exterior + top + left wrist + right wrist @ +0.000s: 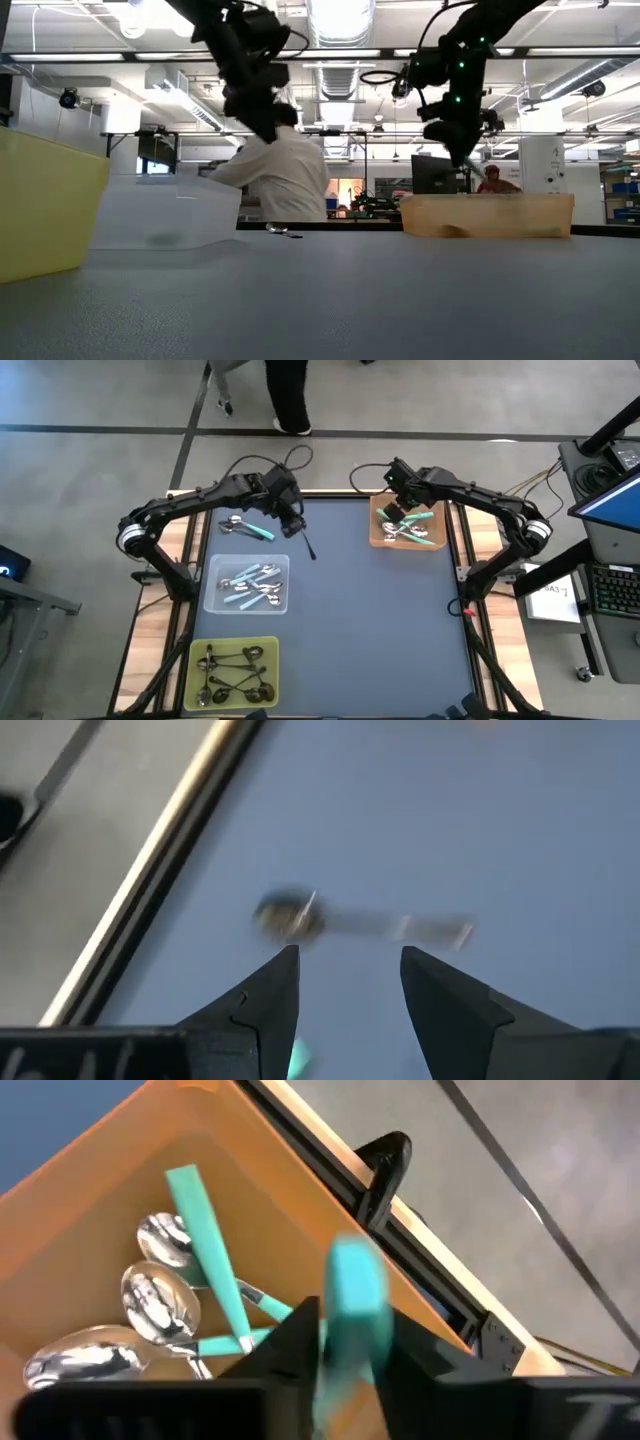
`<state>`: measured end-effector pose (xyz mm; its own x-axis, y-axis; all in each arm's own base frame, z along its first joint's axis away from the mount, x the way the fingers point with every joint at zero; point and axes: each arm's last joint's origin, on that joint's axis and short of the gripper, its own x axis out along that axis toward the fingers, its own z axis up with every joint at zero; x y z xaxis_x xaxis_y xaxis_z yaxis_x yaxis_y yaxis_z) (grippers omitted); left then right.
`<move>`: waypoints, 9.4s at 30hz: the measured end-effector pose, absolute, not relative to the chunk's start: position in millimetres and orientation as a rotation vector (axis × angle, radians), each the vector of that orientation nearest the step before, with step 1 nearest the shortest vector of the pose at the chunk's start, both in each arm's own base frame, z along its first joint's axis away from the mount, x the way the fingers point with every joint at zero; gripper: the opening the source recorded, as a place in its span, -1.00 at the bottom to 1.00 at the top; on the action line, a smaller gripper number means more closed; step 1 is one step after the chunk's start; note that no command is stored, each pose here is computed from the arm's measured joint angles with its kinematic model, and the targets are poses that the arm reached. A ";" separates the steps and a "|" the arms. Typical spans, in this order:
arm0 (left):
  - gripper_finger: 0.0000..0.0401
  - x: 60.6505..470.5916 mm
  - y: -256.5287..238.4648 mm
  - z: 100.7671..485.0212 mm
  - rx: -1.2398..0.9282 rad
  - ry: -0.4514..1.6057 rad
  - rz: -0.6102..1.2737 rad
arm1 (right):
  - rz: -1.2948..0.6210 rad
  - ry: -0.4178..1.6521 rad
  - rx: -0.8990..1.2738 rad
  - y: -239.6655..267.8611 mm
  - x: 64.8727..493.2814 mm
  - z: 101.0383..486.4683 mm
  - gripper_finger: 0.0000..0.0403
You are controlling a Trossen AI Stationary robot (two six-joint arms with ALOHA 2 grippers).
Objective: Sort silverware by color (type)
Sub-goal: Put the green spoon into the orange bin
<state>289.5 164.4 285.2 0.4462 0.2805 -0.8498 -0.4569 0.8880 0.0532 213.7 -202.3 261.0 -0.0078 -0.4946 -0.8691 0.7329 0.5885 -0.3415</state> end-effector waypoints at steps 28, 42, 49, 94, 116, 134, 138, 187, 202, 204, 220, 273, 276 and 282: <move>-0.22 266.9 171.0 146.7 0.221 1.594 0.131 | -0.908 1.244 0.031 -209.6 217.8 266.3 -0.08; -0.47 280.4 180.7 146.0 0.136 1.634 0.130 | -0.889 1.254 -0.004 -211.7 217.0 266.7 -0.08; -0.96 279.7 179.6 147.2 0.067 1.635 0.170 | -0.880 1.231 -0.043 -214.0 219.5 268.6 -0.08; -0.24 246.6 201.3 155.5 -0.065 1.782 0.097 | -0.958 1.146 0.044 -215.6 221.5 270.0 -0.08; -0.45 250.6 208.6 147.7 -0.059 1.702 0.247 | -0.952 1.151 0.035 -215.7 221.6 270.1 -0.08; -0.99 263.9 224.2 169.3 -0.133 1.582 0.401 | -0.962 1.138 0.055 -215.6 221.6 270.1 -0.08; -0.99 270.5 233.4 185.2 -0.165 1.501 0.421 | -0.985 1.115 0.096 -215.4 221.6 270.0 -0.08; -0.78 256.7 233.6 142.3 -0.272 1.585 0.433 | -0.986 1.115 0.106 -215.1 221.4 269.7 -0.08; -0.78 263.9 241.9 154.2 -0.312 1.526 0.503 | -0.987 1.115 0.106 -215.1 221.4 269.7 -0.08; -0.78 267.0 243.8 159.9 -0.311 1.507 0.501 | -0.988 1.114 0.108 -215.1 221.4 269.7 -0.08; -0.78 314.9 265.7 251.0 -0.427 1.014 0.351 | -0.859 0.831 0.582 -217.5 245.7 257.6 -0.08; -0.78 385.0 262.4 348.9 -0.508 0.162 0.428 | -0.519 0.154 0.416 -233.4 262.8 327.6 -0.08; -0.78 388.8 257.4 349.4 -0.504 0.158 0.414 | -0.521 0.155 0.407 -233.4 262.9 327.7 -0.08; -0.78 391.3 255.2 349.4 -0.503 0.151 0.407 | -0.538 0.159 0.377 -233.9 262.7 327.8 -0.15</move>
<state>391.3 255.2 349.4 0.9092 0.3411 -0.2386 -0.4142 0.7985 -0.4369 262.7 -233.9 327.8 0.8486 -0.4689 -0.2449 0.5267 0.7923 0.3081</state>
